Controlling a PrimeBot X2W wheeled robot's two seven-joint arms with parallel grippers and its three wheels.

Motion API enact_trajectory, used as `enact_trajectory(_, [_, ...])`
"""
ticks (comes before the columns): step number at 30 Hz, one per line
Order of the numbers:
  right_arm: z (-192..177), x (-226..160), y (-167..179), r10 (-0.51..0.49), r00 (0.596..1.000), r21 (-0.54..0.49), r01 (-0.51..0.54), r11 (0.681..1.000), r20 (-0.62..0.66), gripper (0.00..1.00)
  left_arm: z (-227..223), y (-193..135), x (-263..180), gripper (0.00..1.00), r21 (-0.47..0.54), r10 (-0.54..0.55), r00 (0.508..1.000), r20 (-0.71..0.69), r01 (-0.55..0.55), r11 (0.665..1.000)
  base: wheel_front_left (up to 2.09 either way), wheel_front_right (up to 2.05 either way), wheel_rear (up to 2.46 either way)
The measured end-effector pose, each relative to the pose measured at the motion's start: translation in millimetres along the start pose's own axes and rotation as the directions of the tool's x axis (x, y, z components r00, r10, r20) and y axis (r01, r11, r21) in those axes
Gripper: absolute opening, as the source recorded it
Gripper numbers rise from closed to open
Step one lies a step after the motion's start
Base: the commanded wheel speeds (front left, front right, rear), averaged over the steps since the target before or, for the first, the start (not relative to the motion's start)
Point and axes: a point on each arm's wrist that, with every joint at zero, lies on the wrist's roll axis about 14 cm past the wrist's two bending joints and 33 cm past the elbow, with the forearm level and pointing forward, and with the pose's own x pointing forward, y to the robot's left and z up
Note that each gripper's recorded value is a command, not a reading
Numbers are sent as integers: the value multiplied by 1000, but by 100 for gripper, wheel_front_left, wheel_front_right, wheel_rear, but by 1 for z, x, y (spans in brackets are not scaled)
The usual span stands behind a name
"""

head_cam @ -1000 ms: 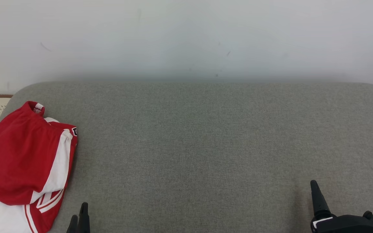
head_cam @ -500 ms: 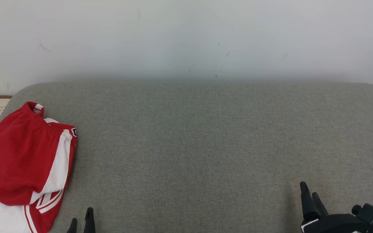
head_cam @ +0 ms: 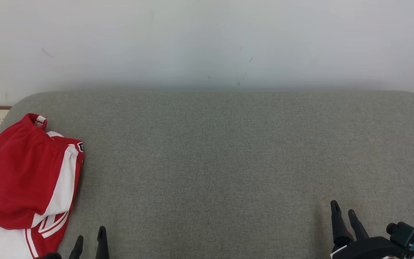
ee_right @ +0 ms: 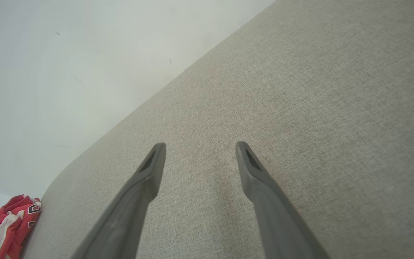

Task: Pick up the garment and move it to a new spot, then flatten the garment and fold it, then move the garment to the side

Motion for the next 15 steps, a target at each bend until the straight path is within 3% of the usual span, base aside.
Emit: enact_trajectory(15, [14,2,10,48,998,-156,-40,987,50,100,22,-18,6,100,162,-52,994,92,36,986,0,0,0])
